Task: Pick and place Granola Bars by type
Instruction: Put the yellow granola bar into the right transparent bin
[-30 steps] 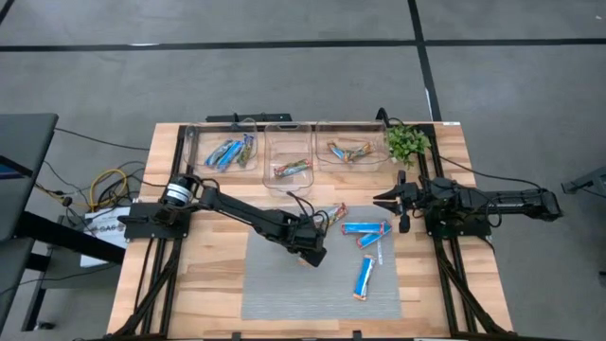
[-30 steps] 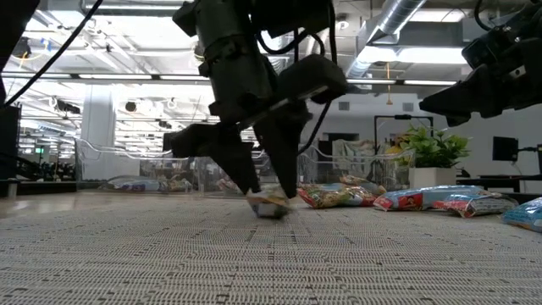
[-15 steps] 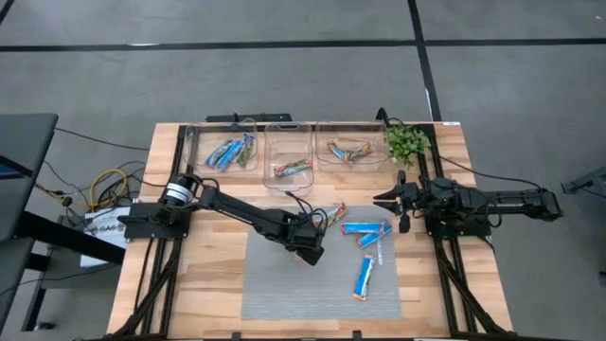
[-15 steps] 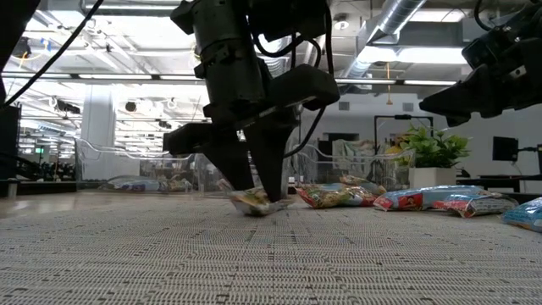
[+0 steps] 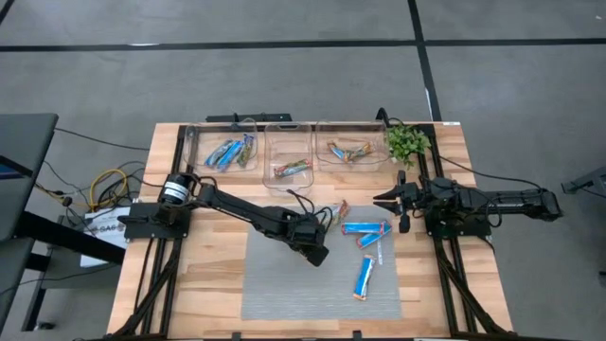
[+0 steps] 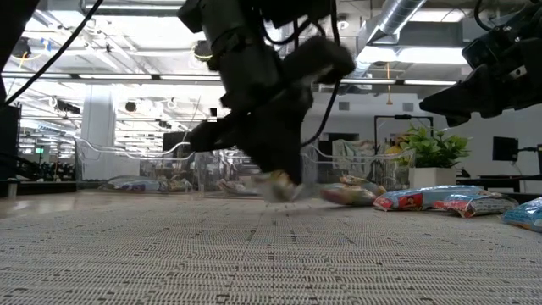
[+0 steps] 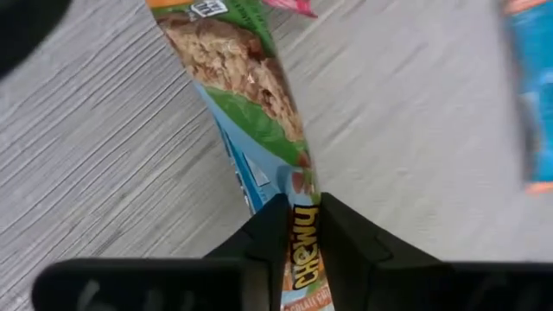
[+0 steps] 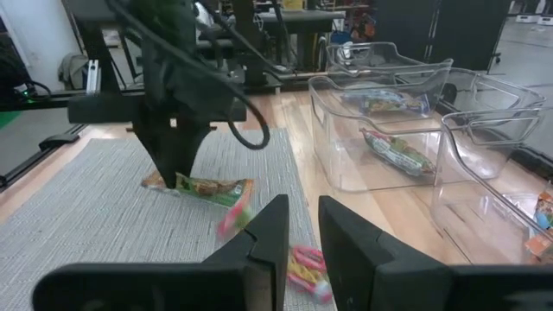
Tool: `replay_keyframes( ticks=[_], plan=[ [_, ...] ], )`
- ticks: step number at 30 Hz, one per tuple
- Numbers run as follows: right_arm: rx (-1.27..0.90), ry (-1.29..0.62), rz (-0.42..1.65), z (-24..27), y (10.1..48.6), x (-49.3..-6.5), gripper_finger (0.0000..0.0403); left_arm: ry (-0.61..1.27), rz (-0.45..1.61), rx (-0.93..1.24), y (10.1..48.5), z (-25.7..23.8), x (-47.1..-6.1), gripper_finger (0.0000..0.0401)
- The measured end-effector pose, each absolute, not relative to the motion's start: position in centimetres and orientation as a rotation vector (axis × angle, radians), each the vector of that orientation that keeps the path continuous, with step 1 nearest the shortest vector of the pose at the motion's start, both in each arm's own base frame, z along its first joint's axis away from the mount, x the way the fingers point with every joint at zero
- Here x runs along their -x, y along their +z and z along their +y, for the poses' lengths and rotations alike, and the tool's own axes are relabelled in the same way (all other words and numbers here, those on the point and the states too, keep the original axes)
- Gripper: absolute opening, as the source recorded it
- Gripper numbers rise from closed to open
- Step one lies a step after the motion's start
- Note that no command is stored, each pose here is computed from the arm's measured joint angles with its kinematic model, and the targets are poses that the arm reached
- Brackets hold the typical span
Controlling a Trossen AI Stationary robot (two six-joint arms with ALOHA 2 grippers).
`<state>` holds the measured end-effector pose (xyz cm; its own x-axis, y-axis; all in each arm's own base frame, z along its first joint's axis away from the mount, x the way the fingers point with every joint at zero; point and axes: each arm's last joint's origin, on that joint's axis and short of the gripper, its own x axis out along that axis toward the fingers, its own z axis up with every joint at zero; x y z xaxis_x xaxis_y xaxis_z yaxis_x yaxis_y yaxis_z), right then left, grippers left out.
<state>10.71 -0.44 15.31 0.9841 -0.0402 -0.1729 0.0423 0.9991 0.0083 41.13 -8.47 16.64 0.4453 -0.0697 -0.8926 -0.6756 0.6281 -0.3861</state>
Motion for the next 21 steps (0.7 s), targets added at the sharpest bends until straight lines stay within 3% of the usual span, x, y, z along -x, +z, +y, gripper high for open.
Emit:
replay_keyframes(
  ticks=[8, 15, 21],
  plan=[
    [-0.012, -0.042, 0.174, -0.4, 15.3, -10.7, 0.0059, 0.301, 0.865, 0.845, 20.8, -7.6, -41.7, 0.0061],
    [-0.012, -0.041, 0.174, -0.4, 15.3, -10.7, 0.0059, 0.245, 0.555, 0.856, 25.6, -6.0, -42.3, 0.0061],
    [-0.012, -0.042, 0.174, -0.4, 15.3, -10.7, 0.0059, 0.242, 0.508, 0.853, 26.6, -5.3, -42.2, 0.0061]
  ],
)
